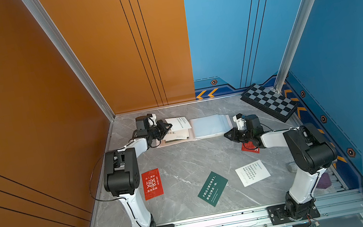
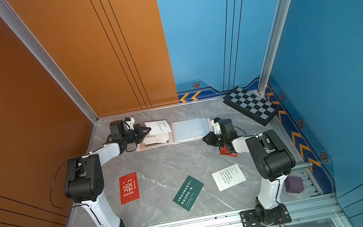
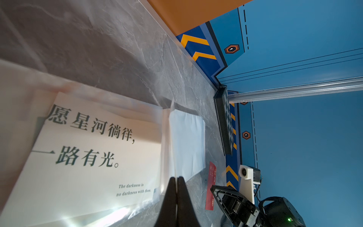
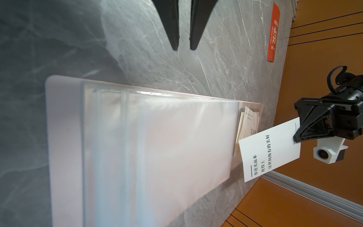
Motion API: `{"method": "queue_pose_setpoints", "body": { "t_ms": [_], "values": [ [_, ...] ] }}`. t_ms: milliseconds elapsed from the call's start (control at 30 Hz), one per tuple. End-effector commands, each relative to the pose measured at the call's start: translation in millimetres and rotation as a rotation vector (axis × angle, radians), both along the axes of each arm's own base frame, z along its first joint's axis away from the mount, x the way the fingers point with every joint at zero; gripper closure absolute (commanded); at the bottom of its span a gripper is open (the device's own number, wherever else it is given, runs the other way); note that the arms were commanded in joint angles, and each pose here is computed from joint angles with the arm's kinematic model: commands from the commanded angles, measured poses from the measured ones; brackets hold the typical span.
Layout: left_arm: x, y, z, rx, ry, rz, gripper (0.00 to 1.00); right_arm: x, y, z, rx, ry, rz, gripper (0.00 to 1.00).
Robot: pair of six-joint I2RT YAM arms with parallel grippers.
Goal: Place the photos into the photo albums
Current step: Insert the photo into the photo album.
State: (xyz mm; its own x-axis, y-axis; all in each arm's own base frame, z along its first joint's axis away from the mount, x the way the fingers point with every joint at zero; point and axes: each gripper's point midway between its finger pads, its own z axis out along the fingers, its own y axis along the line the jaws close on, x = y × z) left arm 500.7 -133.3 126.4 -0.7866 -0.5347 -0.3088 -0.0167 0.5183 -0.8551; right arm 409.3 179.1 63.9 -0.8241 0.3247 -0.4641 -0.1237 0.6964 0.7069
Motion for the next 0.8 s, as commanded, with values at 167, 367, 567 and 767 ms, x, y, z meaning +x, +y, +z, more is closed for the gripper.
{"method": "queue_pose_setpoints", "body": {
  "t_ms": [167, 367, 567, 767],
  "values": [
    [-0.5, -4.5, -17.1, 0.026, 0.016, -0.012, 1.00, 1.7, -1.0, -4.1, 0.008, 0.006, -0.013, 0.86],
    [-0.4, -8.5, -22.2, 0.030, 0.024, -0.019, 1.00, 1.7, -1.0, -4.5, 0.008, 0.007, -0.013, 0.85],
    [-1.0, -12.9, -21.6, 0.031, 0.021, -0.030, 1.00, 1.6, -1.0, -5.2, 0.008, 0.009, -0.014, 0.86],
    [-3.4, -14.9, -22.0, 0.032, 0.023, -0.033, 1.00, 1.9, -1.2, -5.5, 0.008, 0.009, -0.015, 0.85]
  ]
}}
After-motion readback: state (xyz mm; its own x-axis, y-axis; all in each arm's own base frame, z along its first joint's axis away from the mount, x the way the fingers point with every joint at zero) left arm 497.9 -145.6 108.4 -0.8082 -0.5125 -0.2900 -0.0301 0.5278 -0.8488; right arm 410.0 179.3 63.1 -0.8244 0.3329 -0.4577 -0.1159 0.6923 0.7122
